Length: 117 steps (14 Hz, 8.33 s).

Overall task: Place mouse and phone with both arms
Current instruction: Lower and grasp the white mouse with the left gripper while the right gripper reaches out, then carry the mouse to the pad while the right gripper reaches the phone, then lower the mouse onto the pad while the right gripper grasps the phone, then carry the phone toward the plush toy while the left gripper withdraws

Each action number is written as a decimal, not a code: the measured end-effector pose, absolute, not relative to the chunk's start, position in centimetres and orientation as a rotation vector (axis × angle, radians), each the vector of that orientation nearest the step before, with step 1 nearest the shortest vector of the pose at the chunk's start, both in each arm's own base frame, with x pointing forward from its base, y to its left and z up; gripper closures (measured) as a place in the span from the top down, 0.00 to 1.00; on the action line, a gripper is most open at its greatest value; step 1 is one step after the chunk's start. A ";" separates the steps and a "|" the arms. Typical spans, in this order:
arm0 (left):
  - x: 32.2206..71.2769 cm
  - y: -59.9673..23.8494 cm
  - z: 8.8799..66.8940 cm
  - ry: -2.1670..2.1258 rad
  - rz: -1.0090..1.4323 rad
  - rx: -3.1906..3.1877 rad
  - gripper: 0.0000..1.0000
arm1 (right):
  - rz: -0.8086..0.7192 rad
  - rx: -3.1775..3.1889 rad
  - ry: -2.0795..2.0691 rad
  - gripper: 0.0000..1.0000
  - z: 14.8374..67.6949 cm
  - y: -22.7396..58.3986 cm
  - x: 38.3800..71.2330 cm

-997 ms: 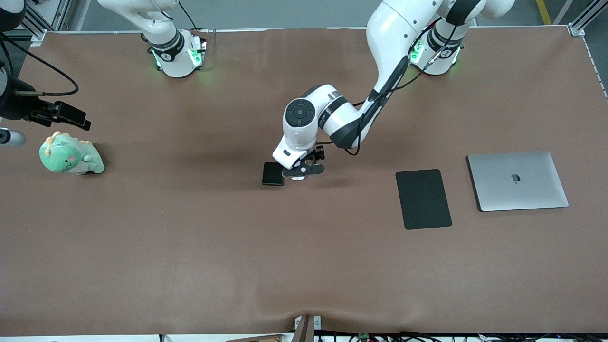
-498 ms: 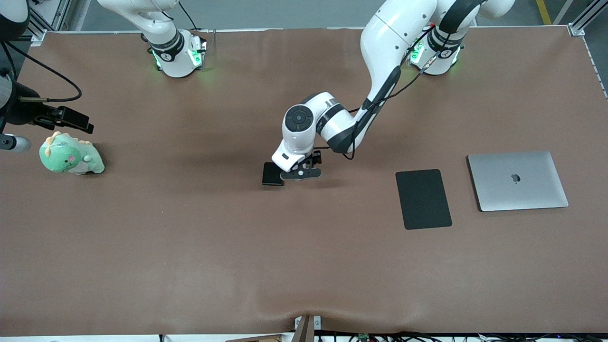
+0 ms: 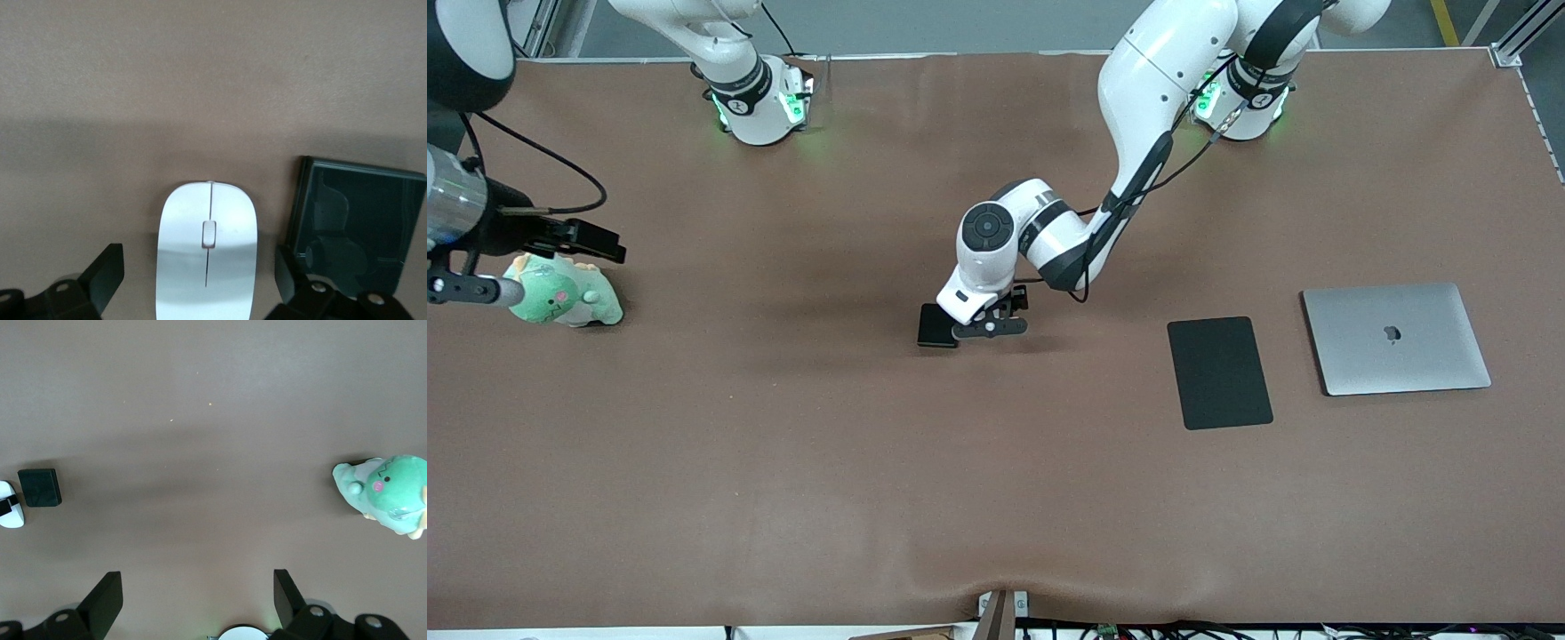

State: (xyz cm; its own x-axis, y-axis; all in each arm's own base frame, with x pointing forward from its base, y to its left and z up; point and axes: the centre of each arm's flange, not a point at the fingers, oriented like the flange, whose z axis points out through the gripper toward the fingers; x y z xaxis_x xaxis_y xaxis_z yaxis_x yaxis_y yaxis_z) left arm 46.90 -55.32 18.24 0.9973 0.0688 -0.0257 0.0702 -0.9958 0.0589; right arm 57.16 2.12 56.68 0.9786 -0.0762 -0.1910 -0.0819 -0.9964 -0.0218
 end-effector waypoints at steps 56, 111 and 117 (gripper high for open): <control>62.6 -14.6 24.8 0.054 0.019 3.152 0.59 | 0.060 -2.997 0.118 1.00 19.5 37.6 50.7; 57.1 -6.8 59.8 0.097 -0.119 3.152 1.00 | 0.216 -3.013 0.022 0.79 20.6 -9.6 47.3; 56.1 -3.3 62.0 -0.022 -0.074 3.140 1.00 | 0.203 -3.022 0.019 0.79 17.7 -11.2 46.0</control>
